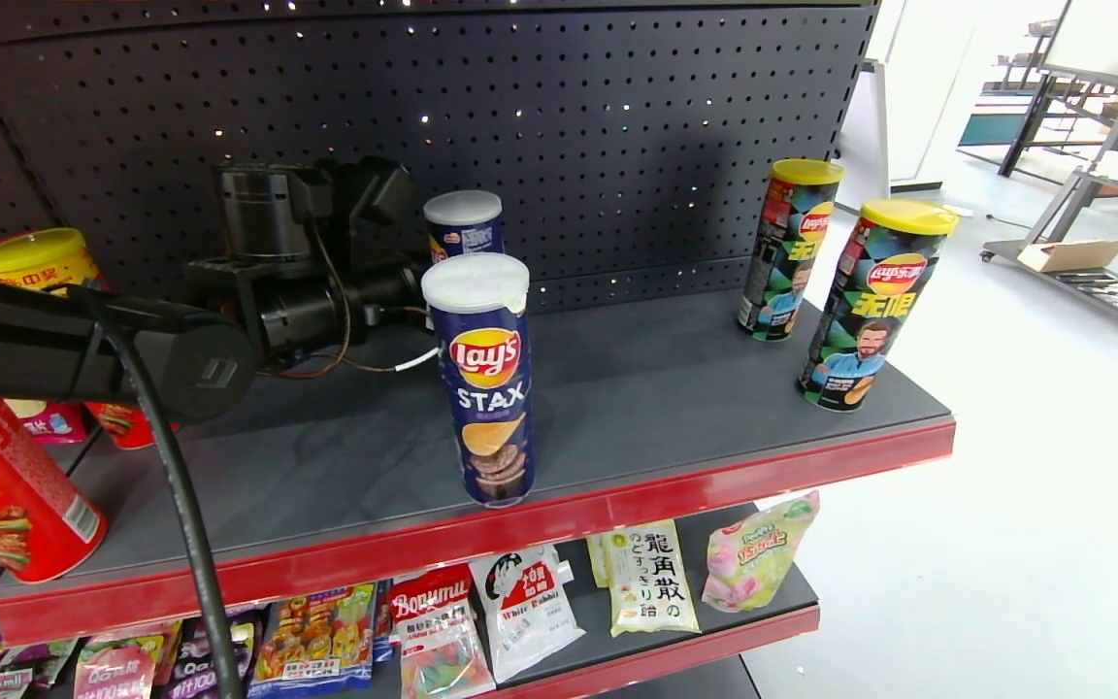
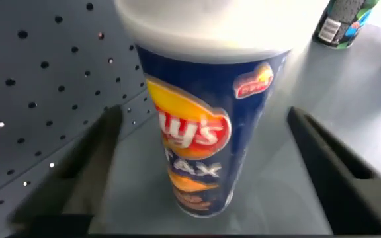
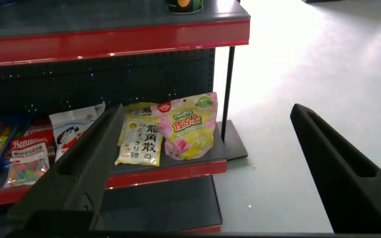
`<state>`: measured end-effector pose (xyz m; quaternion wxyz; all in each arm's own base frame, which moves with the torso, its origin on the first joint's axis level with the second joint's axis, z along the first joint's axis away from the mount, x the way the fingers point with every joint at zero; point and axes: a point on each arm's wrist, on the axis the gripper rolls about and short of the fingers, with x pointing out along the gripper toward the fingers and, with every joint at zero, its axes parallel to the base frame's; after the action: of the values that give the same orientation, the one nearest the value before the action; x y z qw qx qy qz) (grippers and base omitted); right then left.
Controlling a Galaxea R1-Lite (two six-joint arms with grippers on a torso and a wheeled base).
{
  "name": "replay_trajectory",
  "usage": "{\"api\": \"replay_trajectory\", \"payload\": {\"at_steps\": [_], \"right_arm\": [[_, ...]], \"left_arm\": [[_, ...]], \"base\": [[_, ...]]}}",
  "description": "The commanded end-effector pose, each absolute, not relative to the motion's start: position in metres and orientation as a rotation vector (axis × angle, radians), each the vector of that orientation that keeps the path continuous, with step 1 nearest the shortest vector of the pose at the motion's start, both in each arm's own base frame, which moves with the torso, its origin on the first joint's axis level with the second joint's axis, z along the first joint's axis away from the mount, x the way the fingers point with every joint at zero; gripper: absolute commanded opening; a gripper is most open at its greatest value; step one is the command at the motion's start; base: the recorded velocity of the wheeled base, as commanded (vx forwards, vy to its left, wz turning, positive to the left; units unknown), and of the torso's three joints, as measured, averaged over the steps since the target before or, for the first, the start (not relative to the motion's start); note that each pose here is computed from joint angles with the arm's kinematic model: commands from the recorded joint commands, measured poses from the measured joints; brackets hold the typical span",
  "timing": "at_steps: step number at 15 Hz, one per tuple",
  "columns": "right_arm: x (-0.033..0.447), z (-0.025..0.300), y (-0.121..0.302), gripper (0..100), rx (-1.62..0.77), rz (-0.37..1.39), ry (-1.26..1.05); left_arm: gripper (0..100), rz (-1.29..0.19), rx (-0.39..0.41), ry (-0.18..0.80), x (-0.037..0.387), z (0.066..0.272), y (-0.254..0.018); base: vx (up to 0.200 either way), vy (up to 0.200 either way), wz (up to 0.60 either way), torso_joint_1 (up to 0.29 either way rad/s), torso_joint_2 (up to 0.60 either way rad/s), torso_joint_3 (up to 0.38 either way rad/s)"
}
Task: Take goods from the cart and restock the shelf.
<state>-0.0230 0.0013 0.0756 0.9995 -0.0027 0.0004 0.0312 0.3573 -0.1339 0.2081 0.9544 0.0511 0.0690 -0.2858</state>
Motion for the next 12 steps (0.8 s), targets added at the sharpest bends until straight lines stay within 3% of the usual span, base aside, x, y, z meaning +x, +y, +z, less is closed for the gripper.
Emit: {"api": "replay_trajectory", "payload": {"at_steps": [1,4,10,11,12], "right_arm": [[-0.023,0.076,0.001,100,-0.006,0.063,0.001],[-0.023,0.076,0.001,100,-0.006,0.063,0.001],[-0.023,0.076,0.001,100,-0.006,0.063,0.001],[-0.023,0.076,0.001,100,-0.006,0.063,0.001],[-0.023,0.076,0.001,100,-0.006,0.063,0.001]], "left_arm": [[100,-0.579,0.104,0.143,0.353,0.210,-0.132],[100,-0.567,0.101,0.169,0.339,0.207,-0.122],[100,-0.468,0.091,0.242,0.291,0.203,-0.073],[100,-0.463,0.091,0.271,0.270,0.204,-0.067],[100,-0.460,0.097,0.290,0.223,0.209,-0.056]], "base": [[0.000,0.000,0.00,0.000,0.00,0.000],[0.000,0.000,0.00,0.000,0.00,0.000],[0.000,0.000,0.00,0.000,0.00,0.000],[0.000,0.000,0.00,0.000,0.00,0.000],[0.000,0.000,0.00,0.000,0.00,0.000]]}}
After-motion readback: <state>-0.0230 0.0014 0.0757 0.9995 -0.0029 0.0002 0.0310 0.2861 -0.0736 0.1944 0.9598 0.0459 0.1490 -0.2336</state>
